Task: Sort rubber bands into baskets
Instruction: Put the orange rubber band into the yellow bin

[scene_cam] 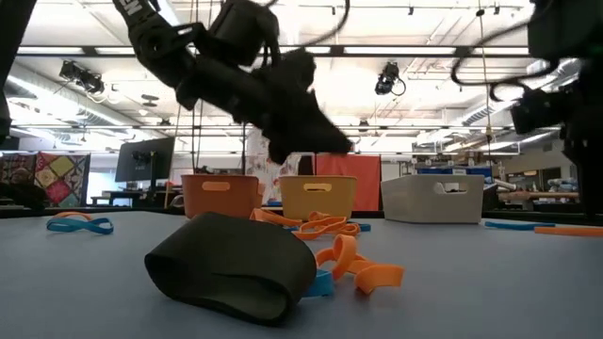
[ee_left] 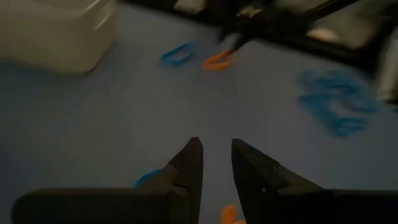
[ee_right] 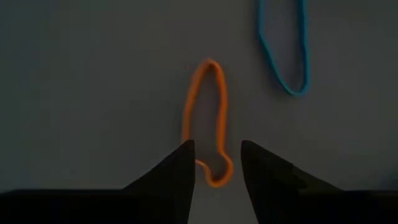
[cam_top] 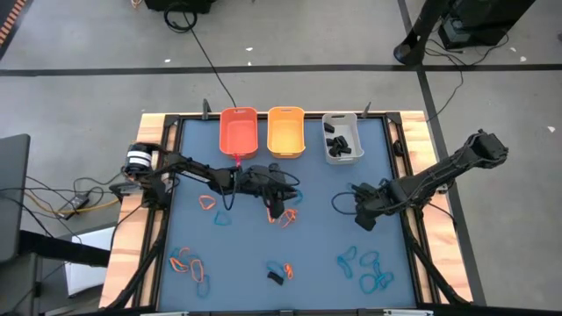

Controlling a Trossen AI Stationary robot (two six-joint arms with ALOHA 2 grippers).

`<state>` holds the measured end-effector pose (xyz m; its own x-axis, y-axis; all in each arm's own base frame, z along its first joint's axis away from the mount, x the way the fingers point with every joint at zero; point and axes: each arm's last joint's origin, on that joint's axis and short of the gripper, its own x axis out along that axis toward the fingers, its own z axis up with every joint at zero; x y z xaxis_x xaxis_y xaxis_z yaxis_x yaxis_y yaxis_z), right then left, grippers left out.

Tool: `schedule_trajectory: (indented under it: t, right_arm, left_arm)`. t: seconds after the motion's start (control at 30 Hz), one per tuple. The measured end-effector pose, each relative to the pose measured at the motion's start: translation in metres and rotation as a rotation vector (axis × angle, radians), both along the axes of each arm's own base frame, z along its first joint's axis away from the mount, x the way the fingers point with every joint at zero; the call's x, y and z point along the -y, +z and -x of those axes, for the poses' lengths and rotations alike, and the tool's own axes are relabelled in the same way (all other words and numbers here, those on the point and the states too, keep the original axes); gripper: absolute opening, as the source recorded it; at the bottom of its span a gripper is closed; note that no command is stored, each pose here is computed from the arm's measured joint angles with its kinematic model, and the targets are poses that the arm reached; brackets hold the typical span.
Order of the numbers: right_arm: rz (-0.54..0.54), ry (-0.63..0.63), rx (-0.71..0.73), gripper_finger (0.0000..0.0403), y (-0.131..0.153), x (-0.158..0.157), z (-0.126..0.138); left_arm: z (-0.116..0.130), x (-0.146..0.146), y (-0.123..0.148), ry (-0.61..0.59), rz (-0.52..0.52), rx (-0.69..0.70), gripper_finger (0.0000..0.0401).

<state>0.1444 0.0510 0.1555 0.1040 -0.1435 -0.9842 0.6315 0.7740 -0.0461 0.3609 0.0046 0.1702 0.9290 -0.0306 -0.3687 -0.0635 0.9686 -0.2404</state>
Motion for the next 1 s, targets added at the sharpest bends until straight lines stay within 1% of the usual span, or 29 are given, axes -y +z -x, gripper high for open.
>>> schedule_trajectory:
  t: [0.07,0.17,0.3,0.4,0.63,0.77,0.83,0.9,0.93,1.0]
  right_arm:
    - [0.003,-0.001,-0.011,0.0139,-0.004,0.001,0.002]
    - [0.001,-0.001,-0.008,0.0137,-0.006,0.001,0.003]
    - [-0.007,-0.015,-0.005,0.0130,-0.006,0.001,0.003]
    - [0.021,-0.012,0.005,0.0120,-0.006,0.002,0.003]
    - [-0.032,0.004,0.023,0.0085,-0.024,0.003,0.008]
    - [-0.022,0.001,0.024,0.0066,-0.025,0.003,0.009]
    - [-0.024,0.019,0.032,0.0046,-0.022,0.002,0.006]
    - [-0.024,0.051,0.039,0.0018,-0.018,0.001,0.003]
    - [-0.023,0.066,0.051,0.0011,-0.016,0.000,0.000]
    - [-0.018,0.076,0.101,0.0012,-0.009,-0.002,-0.007]
  left_arm:
    - [0.002,0.001,0.009,-0.031,0.010,0.030,0.0088]
    - [0.005,0.004,0.022,-0.042,0.007,0.066,0.0088]
    - [0.007,0.008,0.028,-0.045,0.001,0.078,0.0088]
    - [0.007,0.011,0.029,-0.036,-0.008,0.081,0.0088]
    - [0.010,0.013,0.028,-0.022,-0.039,0.041,0.0088]
    - [0.018,0.010,0.045,-0.021,-0.061,0.064,0.0088]
    - [0.024,0.010,0.055,-0.011,-0.071,0.060,0.0088]
    - [0.029,0.009,0.064,0.006,-0.079,0.078,0.0088]
    - [0.032,0.010,0.068,0.010,-0.090,0.076,0.0088]
    - [0.037,0.011,0.074,0.009,-0.107,0.074,0.0088]
